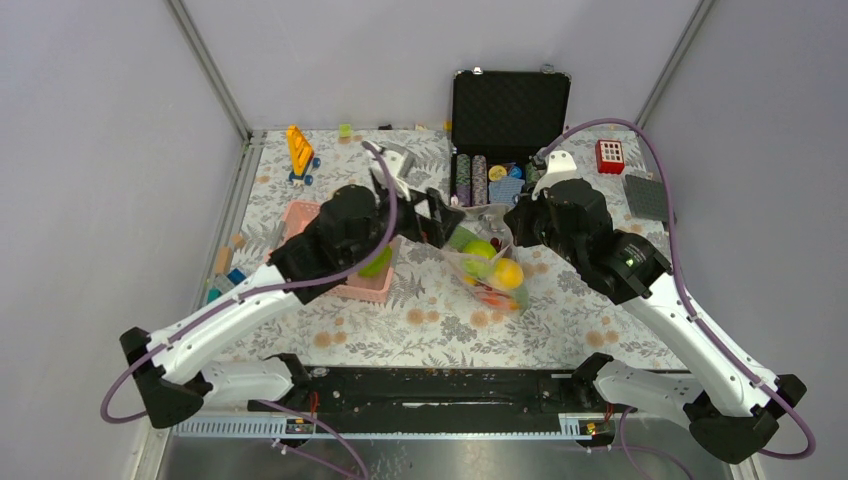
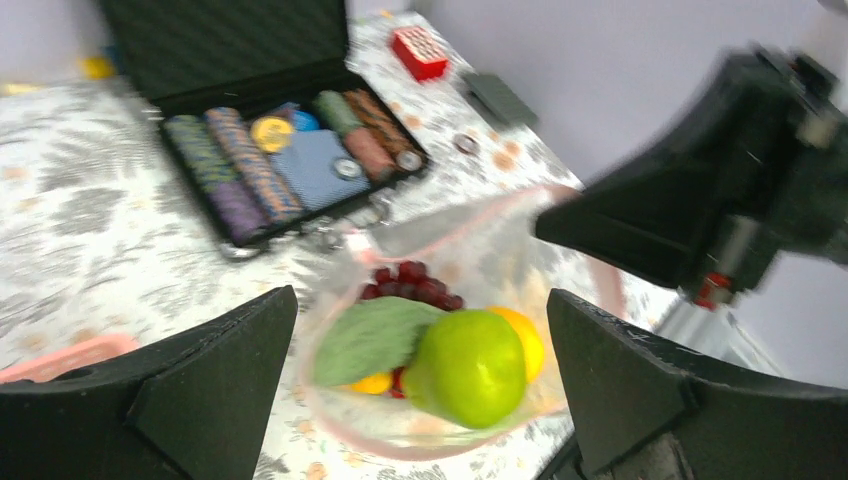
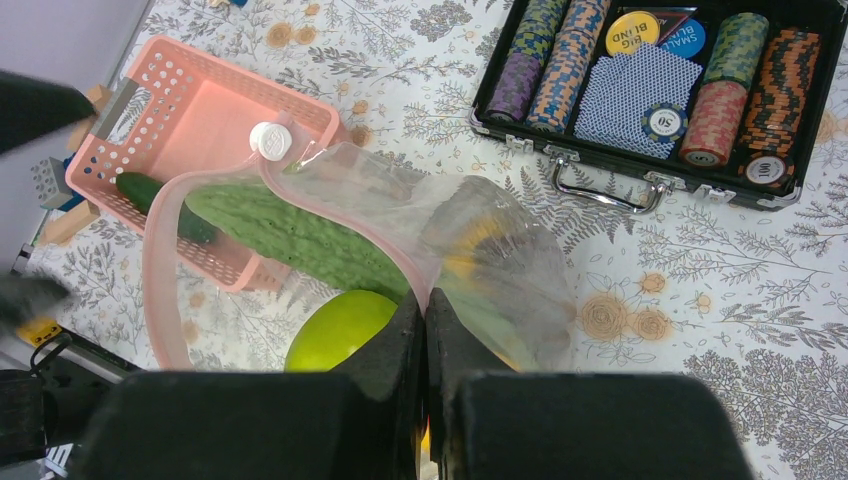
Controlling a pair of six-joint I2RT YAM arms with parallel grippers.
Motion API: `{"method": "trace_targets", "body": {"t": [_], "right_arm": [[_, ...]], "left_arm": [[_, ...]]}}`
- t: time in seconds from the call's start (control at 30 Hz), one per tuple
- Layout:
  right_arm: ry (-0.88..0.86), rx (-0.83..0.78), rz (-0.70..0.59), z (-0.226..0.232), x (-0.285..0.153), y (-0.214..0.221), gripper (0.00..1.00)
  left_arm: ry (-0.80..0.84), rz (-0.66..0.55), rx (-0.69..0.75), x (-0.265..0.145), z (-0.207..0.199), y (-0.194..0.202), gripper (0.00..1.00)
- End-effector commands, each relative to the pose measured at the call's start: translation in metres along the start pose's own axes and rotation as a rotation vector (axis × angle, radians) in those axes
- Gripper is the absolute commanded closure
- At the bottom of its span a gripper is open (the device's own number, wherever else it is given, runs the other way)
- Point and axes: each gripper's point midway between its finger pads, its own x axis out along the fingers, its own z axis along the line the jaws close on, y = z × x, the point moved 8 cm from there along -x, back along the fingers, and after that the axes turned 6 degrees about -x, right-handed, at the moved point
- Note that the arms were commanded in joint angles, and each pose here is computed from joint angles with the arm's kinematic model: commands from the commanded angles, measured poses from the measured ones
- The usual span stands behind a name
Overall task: Place the food in the zip-top bag and seal the zipper
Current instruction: Place the fake fruit in the zipper food storage bag, then pick up the fake fruit from the bin.
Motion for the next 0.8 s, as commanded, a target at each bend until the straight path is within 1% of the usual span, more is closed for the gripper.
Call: {"method": "trace_targets", "body": {"t": [0.0, 0.1, 0.17, 0.23, 0.3, 0.33, 0.4, 0.47, 0.57, 0.7, 0.77], "right_arm": [[-0.017, 0.017, -0.084, 0.001, -0.006, -0.015, 0.99], [-0.008, 0.013, -0.080, 0.000, -0.004, -0.013, 0.99], [-0.001, 0.011, -0.076, -0.001, -0.003, -0.012, 1.00], [0.000, 0.010, -0.078, -0.001, -0.003, -0.013, 0.99], [0.003, 0.009, -0.075, -0.001, -0.002, -0.012, 0.99], [0.007, 0.008, -0.073, -0.002, -0.001, -0.012, 0.99], [0.007, 0.006, -0.070, -0.002, 0.000, -0.011, 0.99], [0.011, 0.003, -0.061, -0.002, 0.002, -0.010, 0.99], [0.019, -0.010, -0.036, -0.002, 0.004, -0.010, 0.99], [0.029, -0.009, -0.036, -0.003, 0.004, -0.010, 0.99], [0.031, -0.009, -0.032, -0.003, 0.006, -0.009, 0.99]], "left_arm": [[-0.276, -0.137, -0.120, -0.029, 0.048, -0.022, 0.01], [-0.428, -0.165, -0.234, -0.044, 0.094, -0.016, 0.01], [-0.514, -0.155, -0.296, -0.051, 0.122, -0.007, 0.01], [-0.605, -0.109, -0.379, -0.056, 0.148, 0.005, 0.01], [-0.689, -0.032, -0.470, -0.059, 0.170, 0.016, 0.01], [-0.712, 0.012, -0.487, -0.058, 0.179, 0.023, 0.01], [-0.732, 0.092, -0.486, -0.055, 0.195, 0.038, 0.01], [-0.743, 0.130, -0.500, -0.050, 0.208, 0.049, 0.01], [-0.716, 0.204, -0.528, -0.040, 0.223, 0.061, 0.01], [-0.741, 0.297, -0.566, -0.034, 0.239, 0.077, 0.01], [-0.681, 0.343, -0.539, -0.031, 0.241, 0.086, 0.01]]}}
